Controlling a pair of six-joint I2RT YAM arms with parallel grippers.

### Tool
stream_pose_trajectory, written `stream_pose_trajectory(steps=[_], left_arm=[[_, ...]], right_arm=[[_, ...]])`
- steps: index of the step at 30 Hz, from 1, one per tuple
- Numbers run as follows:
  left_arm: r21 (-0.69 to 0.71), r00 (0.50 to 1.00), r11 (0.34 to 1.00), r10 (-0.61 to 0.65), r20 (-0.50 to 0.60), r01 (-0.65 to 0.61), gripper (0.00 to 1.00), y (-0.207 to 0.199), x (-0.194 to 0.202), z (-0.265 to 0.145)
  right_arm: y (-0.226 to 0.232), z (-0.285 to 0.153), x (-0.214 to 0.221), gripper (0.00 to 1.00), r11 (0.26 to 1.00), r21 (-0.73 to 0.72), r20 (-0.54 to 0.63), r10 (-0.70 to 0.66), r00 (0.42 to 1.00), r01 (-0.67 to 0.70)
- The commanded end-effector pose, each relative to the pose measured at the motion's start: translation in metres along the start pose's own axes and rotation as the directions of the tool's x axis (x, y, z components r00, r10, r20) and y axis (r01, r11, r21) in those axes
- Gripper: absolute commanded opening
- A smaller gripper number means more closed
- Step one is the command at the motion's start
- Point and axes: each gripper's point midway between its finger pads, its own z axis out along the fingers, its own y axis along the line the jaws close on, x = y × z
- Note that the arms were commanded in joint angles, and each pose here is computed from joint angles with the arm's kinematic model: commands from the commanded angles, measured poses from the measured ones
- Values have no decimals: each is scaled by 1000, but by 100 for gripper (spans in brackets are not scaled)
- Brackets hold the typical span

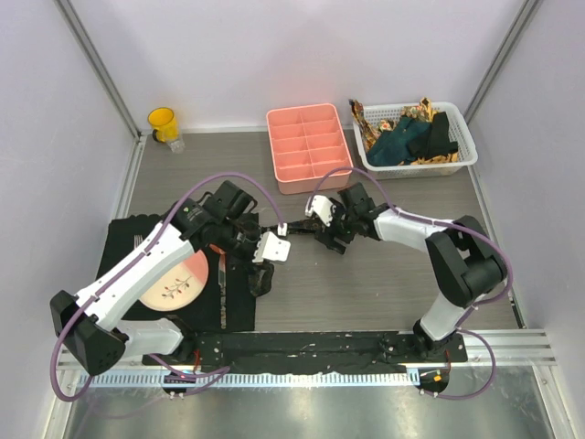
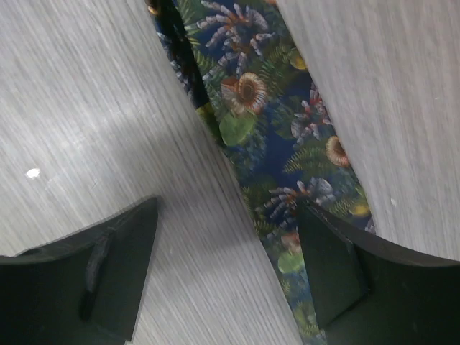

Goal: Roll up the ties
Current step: Flatten out the tie at the center of the board.

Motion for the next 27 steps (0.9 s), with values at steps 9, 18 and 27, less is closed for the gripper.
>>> stream_pose_trajectory(steps=[9,18,27], left_arm=[[-90,1000,996,6,2,-5,2,16,6,-13],[-141,998,988,60,15,-57,2,20,0,-21],[-344,936,876,350,-31,-339,1,41,-2,-32]], right_arm=[[-34,53,-1,44,949,232,-61,-205,977,214],[12,-1,28,1,991,-74,-162,-123,979,113],[89,-136,91,1,877,-446,-358,7,934,-178]])
